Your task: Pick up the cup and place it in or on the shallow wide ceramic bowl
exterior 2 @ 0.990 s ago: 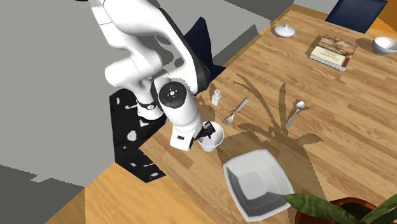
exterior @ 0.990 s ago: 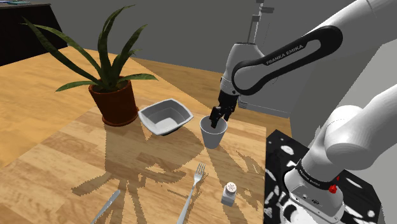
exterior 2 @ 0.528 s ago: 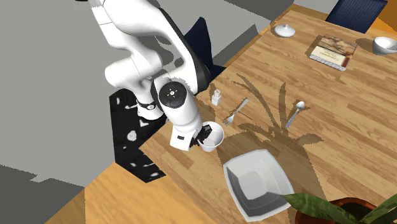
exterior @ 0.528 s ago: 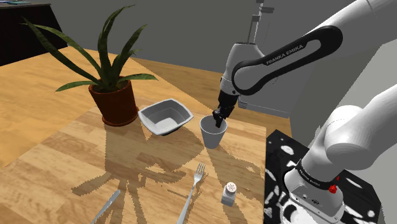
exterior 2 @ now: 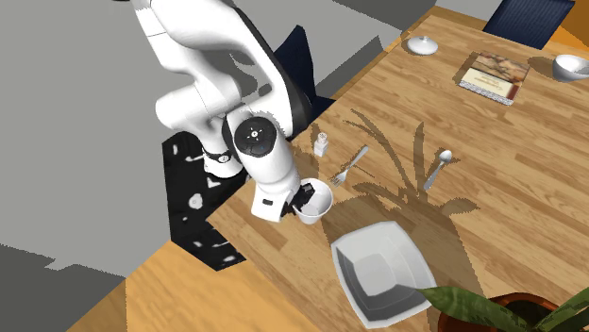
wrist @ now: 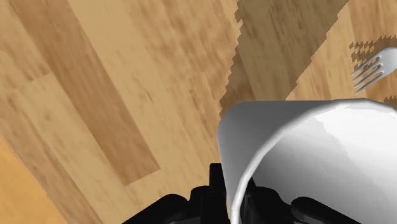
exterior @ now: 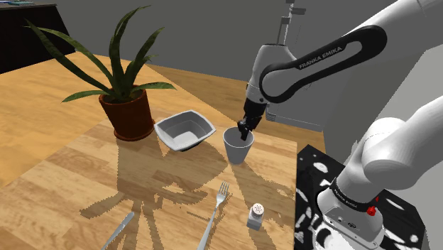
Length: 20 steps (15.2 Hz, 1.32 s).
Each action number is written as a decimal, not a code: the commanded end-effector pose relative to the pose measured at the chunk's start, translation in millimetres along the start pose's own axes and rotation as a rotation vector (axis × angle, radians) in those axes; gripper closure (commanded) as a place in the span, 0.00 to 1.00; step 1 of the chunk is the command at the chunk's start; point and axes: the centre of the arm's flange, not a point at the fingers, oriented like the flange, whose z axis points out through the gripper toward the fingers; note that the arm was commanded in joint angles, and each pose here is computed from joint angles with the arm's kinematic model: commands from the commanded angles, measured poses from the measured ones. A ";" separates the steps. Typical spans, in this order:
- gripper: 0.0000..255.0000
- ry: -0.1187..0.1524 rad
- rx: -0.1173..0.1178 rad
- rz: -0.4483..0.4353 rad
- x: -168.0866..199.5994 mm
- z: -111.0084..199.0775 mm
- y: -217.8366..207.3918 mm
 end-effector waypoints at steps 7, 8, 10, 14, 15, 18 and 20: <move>1.00 0.000 0.000 0.000 1.0 -41.6 -8.8; 1.00 0.000 0.000 0.000 1.2 -46.8 -9.8; 1.00 0.000 0.000 0.000 1.5 -57.1 -11.9; 1.00 0.000 0.000 0.000 2.2 -77.8 -16.1; 1.00 0.000 0.000 0.000 2.4 -83.0 -17.1; 1.00 0.000 0.000 0.000 3.0 -98.5 -20.2; 1.00 0.000 0.000 0.000 3.3 -108.9 -22.3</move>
